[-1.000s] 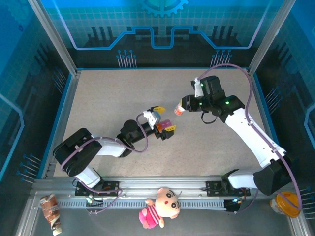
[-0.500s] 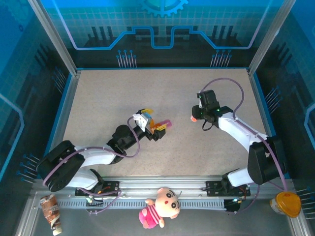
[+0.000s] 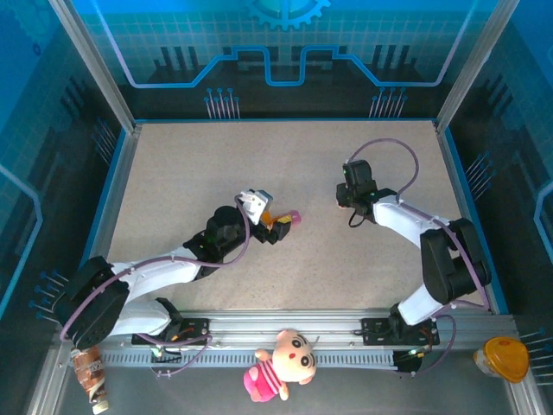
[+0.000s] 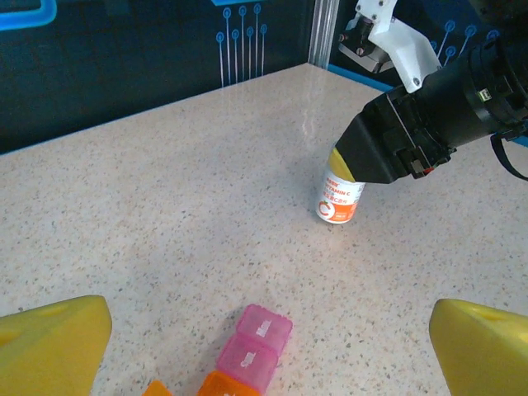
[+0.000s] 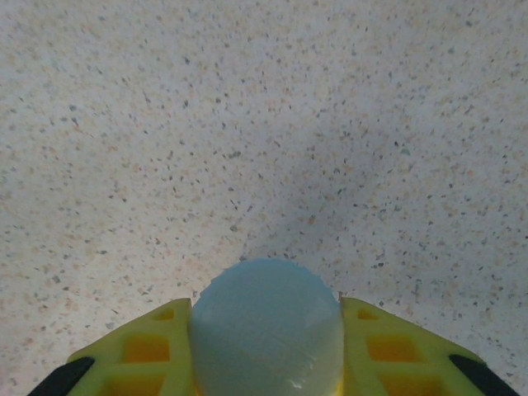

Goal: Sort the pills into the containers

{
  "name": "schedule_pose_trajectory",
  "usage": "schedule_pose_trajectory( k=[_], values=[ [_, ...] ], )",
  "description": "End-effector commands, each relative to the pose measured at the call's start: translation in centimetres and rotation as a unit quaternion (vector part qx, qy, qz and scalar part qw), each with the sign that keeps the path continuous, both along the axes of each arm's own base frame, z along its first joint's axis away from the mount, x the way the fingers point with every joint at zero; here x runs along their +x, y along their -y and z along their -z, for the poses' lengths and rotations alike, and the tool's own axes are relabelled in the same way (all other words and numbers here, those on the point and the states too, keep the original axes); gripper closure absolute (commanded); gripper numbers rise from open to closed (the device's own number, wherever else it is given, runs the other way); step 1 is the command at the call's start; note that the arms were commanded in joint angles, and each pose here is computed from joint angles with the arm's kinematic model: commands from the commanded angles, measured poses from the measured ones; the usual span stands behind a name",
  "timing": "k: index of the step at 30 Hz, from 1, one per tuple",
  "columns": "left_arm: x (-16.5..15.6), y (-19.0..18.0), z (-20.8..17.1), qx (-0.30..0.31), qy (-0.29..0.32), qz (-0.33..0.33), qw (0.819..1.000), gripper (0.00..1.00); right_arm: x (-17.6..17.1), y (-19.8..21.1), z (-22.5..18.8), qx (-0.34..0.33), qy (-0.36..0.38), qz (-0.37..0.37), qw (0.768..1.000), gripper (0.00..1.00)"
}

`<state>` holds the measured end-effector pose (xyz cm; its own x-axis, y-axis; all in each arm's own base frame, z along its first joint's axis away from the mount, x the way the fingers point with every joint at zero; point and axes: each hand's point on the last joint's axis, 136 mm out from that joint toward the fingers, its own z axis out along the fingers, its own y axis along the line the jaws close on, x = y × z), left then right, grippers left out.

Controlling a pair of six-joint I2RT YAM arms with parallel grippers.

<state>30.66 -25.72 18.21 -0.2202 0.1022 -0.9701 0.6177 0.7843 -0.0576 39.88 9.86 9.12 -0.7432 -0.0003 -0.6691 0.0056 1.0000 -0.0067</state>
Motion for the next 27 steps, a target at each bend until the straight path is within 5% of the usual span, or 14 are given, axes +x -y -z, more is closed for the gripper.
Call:
schedule_pose_trajectory(
  k=[1,8,15,22,27],
  values=[
    [0.3,-0.3,-1.6,-0.011,0.008,-0.015,1.0,0.01,0.6,0.3,0.6,0.001,0.004,0.008,1.0,0.67],
    [0.5,-0.6,-1.9,-0.005,0.02,-0.022,1.0,0.01,0.3,-0.5,0.8,0.016,-0.005,-0.007,1.0,0.39],
    [1.4,-1.3,-2.1,0.005,0.032,-0.053,0.998,0.01,0.9,-1.7,-4.1,0.051,0.026,-0.034,0.998,0.22],
    [3.3,-2.9,-2.1,0.018,0.04,-0.119,0.992,0.01,0.2,-3.3,-10.7,0.104,0.068,-0.067,0.99,0.21],
    [4.6,-3.1,-1.5,0.019,-0.008,-0.126,0.992,0.01,-1.3,-6.7,-12.9,0.141,0.054,-0.138,0.979,0.21]
  ],
)
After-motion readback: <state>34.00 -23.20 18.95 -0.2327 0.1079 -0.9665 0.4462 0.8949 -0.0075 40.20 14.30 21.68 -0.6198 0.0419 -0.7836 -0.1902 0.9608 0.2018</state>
